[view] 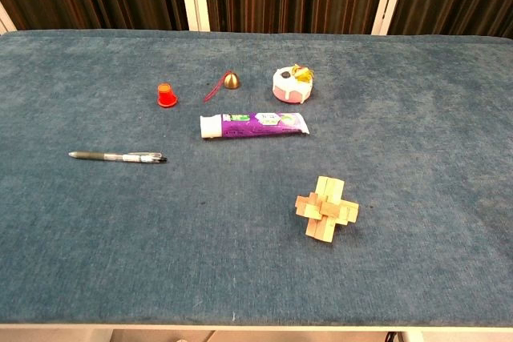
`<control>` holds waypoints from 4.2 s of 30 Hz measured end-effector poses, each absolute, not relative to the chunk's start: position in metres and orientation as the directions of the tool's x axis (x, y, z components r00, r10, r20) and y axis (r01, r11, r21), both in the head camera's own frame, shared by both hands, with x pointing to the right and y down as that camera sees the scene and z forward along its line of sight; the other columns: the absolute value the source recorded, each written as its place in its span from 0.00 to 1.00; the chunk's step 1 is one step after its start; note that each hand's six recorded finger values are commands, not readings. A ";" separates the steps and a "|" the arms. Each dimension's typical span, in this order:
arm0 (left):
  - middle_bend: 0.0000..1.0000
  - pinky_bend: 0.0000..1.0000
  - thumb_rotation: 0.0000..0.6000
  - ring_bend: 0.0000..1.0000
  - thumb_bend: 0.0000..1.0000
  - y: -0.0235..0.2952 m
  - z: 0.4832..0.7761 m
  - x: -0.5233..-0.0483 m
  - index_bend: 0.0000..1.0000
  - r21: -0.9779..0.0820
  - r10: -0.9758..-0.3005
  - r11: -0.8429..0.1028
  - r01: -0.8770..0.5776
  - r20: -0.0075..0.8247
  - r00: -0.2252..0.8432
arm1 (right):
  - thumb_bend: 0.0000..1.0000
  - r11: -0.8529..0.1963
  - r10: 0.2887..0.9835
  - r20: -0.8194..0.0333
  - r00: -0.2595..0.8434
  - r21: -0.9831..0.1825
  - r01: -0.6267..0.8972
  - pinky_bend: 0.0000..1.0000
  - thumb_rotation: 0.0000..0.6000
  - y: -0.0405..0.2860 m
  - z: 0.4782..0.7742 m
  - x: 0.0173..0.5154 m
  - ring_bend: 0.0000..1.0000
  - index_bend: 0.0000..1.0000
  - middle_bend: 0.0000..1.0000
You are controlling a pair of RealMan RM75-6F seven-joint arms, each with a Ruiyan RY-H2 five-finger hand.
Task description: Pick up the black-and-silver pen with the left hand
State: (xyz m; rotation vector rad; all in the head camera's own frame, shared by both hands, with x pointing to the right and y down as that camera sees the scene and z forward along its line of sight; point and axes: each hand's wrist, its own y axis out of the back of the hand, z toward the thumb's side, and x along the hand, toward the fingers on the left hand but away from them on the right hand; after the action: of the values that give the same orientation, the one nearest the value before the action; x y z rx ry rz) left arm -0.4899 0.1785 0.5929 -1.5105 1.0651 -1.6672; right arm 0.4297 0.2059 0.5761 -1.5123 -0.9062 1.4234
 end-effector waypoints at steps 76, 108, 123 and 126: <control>0.00 0.10 1.00 0.00 0.32 0.157 0.725 -0.237 0.40 -0.695 -0.657 -0.719 0.007 0.682 0.321 | 0.36 -0.445 0.894 -0.446 0.047 -0.895 -0.034 0.05 1.00 0.210 0.579 0.437 0.03 0.20 0.12; 0.02 0.10 1.00 0.00 0.36 0.163 0.743 -0.233 0.50 -0.664 -0.629 -0.747 -0.006 0.704 0.328 | 0.36 -0.450 0.891 -0.451 0.043 -0.892 -0.033 0.05 1.00 0.210 0.579 0.438 0.03 0.20 0.12; 0.04 0.10 1.00 0.00 0.41 0.161 0.737 -0.233 0.53 -0.683 -0.647 -0.731 -0.019 0.683 0.339 | 0.36 -0.452 0.890 -0.453 0.044 -0.891 -0.035 0.05 1.00 0.210 0.580 0.437 0.03 0.20 0.12; 0.04 0.10 1.00 0.00 0.41 0.158 0.732 -0.234 0.53 -0.695 -0.658 -0.719 -0.021 0.670 0.343 | 0.36 -0.451 0.891 -0.452 0.044 -0.892 -0.035 0.05 1.00 0.210 0.580 0.437 0.03 0.20 0.12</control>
State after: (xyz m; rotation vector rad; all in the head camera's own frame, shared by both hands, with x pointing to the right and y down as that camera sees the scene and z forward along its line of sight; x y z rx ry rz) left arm -0.2339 0.1576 0.7316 -2.0210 0.5902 -1.4005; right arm 0.4373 0.2097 0.5797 -1.5494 -0.8933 1.5143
